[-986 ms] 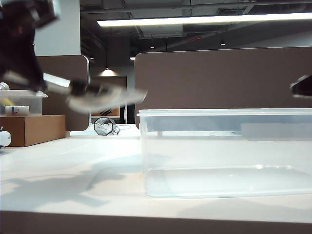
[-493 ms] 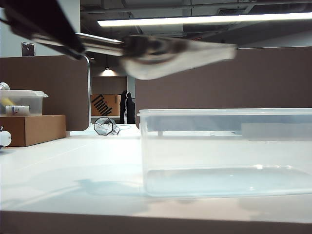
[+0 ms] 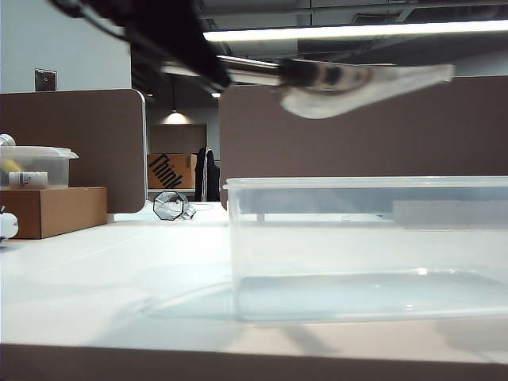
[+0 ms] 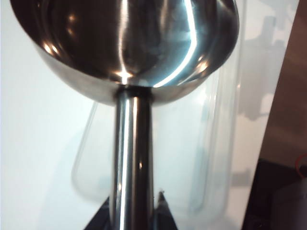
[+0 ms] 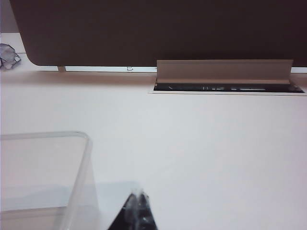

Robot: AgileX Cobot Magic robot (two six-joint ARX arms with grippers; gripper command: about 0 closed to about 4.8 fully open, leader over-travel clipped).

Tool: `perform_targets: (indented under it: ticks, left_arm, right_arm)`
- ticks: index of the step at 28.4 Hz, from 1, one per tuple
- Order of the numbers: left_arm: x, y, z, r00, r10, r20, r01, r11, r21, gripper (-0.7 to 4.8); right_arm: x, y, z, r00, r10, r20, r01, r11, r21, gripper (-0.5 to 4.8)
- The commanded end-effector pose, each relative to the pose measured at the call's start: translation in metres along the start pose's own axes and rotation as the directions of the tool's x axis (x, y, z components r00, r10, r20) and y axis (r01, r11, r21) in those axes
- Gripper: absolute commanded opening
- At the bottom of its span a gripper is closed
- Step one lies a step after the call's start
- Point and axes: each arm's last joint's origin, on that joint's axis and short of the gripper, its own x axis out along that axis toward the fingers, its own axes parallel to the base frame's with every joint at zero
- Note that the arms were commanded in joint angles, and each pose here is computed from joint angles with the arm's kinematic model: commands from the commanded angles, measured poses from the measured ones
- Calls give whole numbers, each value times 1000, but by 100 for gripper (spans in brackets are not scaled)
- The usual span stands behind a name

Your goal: Pick up the metal ice scoop from the table and place it inside the transparent plastic box.

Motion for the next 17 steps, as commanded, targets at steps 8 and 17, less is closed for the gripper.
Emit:
perform_targets:
  ticks: [8, 17]
  left_arm:
    - [38, 15, 3, 987, -137, -87, 138, 990, 7, -6]
    - [58, 15, 5, 978, -207, -33, 208, 978, 22, -6]
  right_arm:
    - [0, -1, 2, 1000, -5, 16, 5, 1000, -4, -1]
    - [0, -1, 2, 1000, -7, 17, 8, 1000, -4, -1]
